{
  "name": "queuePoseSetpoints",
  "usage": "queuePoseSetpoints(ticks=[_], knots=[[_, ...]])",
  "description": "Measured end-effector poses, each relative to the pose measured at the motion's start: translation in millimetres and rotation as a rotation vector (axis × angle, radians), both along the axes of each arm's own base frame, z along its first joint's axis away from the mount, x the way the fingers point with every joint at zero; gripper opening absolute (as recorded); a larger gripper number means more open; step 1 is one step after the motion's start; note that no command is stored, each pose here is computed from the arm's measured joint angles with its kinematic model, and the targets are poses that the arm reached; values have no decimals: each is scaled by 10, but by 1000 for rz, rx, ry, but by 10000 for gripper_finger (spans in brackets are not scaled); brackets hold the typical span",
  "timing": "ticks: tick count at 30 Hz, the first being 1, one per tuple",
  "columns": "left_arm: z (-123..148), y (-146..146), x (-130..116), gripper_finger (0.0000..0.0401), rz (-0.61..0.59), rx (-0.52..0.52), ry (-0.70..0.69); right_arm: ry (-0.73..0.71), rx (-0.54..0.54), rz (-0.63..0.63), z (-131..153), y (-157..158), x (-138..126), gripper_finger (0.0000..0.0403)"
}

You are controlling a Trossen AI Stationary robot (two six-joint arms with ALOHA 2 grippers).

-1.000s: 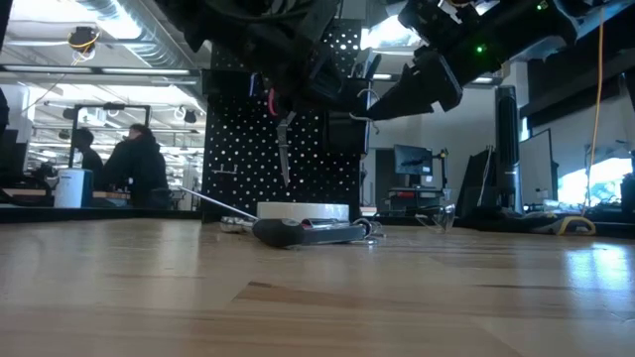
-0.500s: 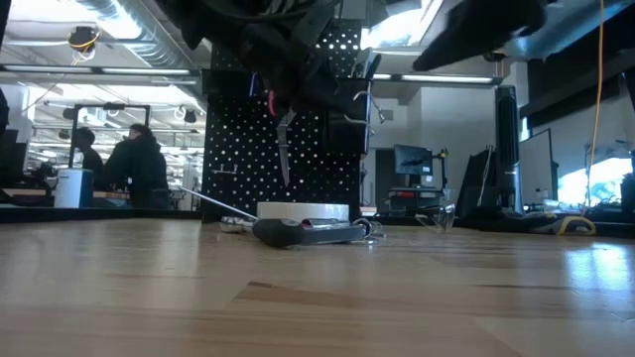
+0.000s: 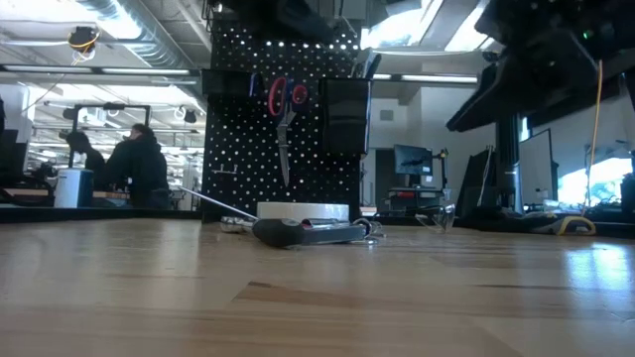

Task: Hang tools onto peg board
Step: Put the silver binder clip into the left black bin on the peg board

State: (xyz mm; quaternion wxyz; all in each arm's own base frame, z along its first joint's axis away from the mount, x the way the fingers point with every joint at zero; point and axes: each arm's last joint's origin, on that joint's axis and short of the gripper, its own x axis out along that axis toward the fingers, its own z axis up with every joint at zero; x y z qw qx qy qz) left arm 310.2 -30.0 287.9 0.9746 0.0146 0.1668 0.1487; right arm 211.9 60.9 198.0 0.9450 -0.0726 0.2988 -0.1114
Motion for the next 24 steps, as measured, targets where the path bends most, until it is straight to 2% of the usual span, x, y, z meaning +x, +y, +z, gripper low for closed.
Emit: queuePoseSetpoints(ticks=[6, 10, 16, 24], knots=[[321, -88, -341, 0, 59, 72, -47, -43, -39, -25, -103, -29, -30, 198], [442, -68, -532, 0, 148, 126, -46, -52, -60, -62, -97, -61, -23, 198], [475, 129, -724, 0, 398, 214, 22, -49, -63, -76, -99, -92, -16, 198], [379, 565, -789, 0, 628, 235, 138, -44, -79, -68, -99, -92, -17, 198]])
